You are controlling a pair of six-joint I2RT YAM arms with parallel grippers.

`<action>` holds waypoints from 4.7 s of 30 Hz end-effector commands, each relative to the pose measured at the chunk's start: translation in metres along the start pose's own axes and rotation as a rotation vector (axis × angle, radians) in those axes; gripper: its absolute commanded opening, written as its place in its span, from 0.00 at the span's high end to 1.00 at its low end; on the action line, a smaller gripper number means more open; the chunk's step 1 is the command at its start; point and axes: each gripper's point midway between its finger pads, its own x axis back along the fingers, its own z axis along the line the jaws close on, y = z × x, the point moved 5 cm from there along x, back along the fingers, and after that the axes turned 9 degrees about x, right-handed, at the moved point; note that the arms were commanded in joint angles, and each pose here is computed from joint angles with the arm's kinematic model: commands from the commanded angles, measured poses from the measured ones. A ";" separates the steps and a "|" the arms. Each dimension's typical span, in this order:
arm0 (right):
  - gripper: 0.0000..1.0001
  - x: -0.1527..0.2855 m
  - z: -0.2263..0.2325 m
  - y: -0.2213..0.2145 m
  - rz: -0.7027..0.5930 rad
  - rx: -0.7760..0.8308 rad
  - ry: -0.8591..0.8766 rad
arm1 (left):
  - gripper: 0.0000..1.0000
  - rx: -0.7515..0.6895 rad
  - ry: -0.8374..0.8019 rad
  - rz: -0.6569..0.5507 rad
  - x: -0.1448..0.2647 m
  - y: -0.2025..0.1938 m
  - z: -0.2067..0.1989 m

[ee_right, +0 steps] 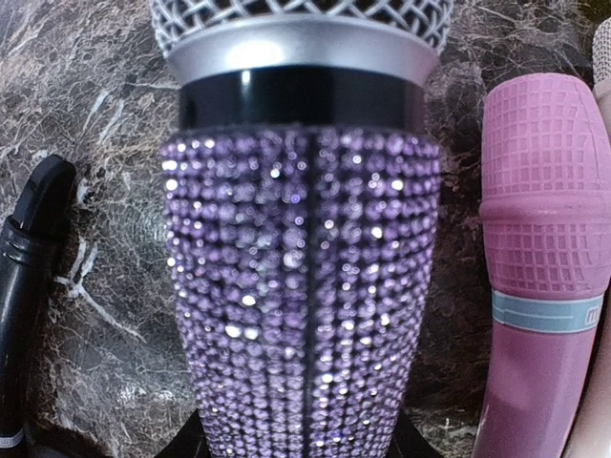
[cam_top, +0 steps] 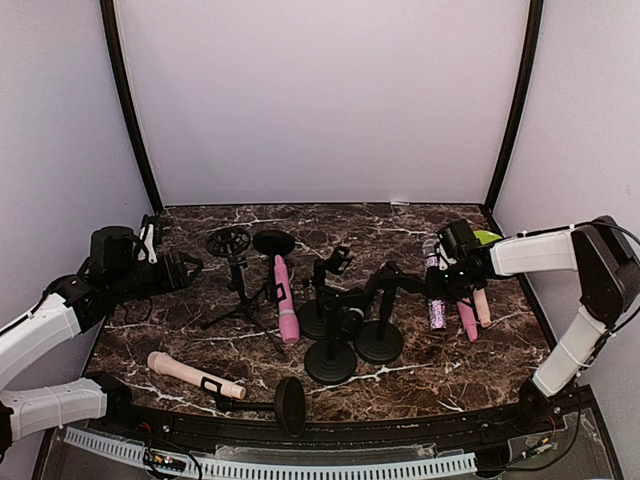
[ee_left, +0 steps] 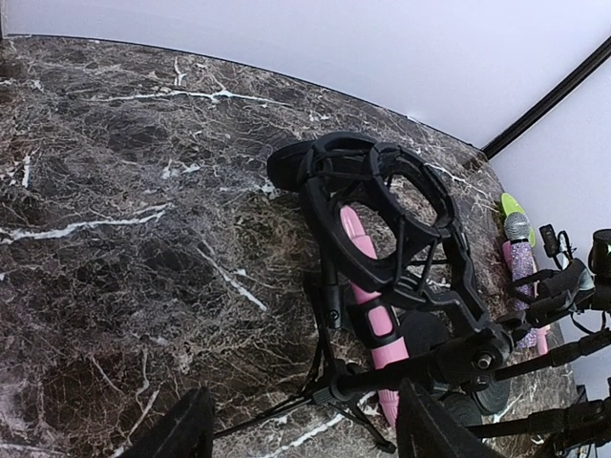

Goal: Remove the microphone from the stand
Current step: Place the microphone at the center of the board, then pick up the microphone stand with the microphone from the corner of the board, then pass from the right arm to the left

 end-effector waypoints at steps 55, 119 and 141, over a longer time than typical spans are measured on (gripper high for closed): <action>0.16 0.276 0.323 -0.056 -0.471 0.486 0.643 | 0.19 -0.233 0.082 -0.197 0.021 0.094 0.008; 0.89 0.121 0.350 -0.145 0.290 0.277 0.112 | 0.19 -0.227 -0.047 -0.211 0.039 0.086 -0.010; 1.00 0.207 0.333 -0.077 0.110 0.232 0.433 | 0.13 -0.341 -0.063 -0.510 0.148 0.173 -0.093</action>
